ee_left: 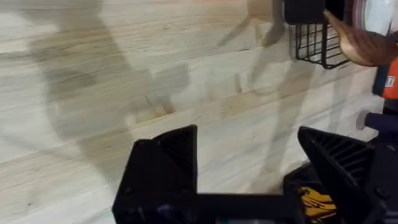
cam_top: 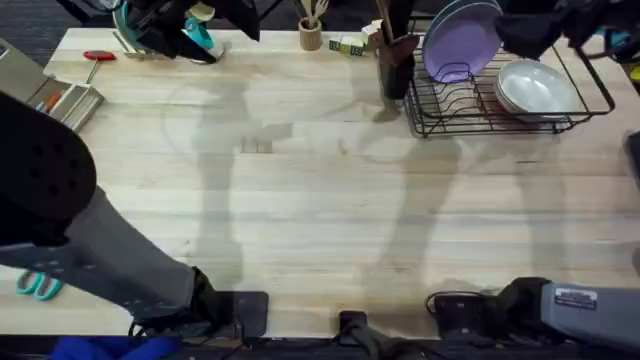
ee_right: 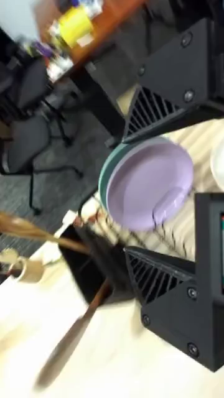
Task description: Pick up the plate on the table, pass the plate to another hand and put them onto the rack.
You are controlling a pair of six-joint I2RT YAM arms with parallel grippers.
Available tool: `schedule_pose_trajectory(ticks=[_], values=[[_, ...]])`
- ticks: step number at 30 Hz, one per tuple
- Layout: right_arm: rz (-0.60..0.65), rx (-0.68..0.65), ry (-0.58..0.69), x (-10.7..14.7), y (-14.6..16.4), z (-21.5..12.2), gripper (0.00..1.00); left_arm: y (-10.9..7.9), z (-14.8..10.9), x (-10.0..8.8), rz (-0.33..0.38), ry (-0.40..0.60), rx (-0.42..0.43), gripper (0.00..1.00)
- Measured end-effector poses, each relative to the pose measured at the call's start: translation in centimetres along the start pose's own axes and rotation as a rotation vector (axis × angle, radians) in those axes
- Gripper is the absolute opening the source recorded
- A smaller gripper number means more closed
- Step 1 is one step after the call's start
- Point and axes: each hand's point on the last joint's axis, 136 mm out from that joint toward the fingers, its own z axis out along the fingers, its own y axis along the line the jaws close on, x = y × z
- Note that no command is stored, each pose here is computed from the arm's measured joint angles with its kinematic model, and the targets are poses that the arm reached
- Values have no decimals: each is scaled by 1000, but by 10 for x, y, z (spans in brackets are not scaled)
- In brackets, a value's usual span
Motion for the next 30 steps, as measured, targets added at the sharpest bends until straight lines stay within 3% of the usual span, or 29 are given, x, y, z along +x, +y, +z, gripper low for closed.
schedule_pose_trajectory(ticks=[7, 12, 16, 21, 30], values=[[241, -2, 2, -36, 23, -38, 996, 6, 0, 0, 6, 2, -36, 994], [415, -22, 31, -48, 46, -60, 996, 3, -9, 2, 50, -18, -57, 994], [560, -34, 80, -47, 65, -74, 996, -8, -29, 6, 113, -71, -89, 995], [712, 24, 172, -38, 79, -92, 996, -14, -61, 18, 172, -141, -194, 995], [827, 116, 284, -26, 97, -117, 996, -22, -109, 44, 226, -242, -364, 995]])
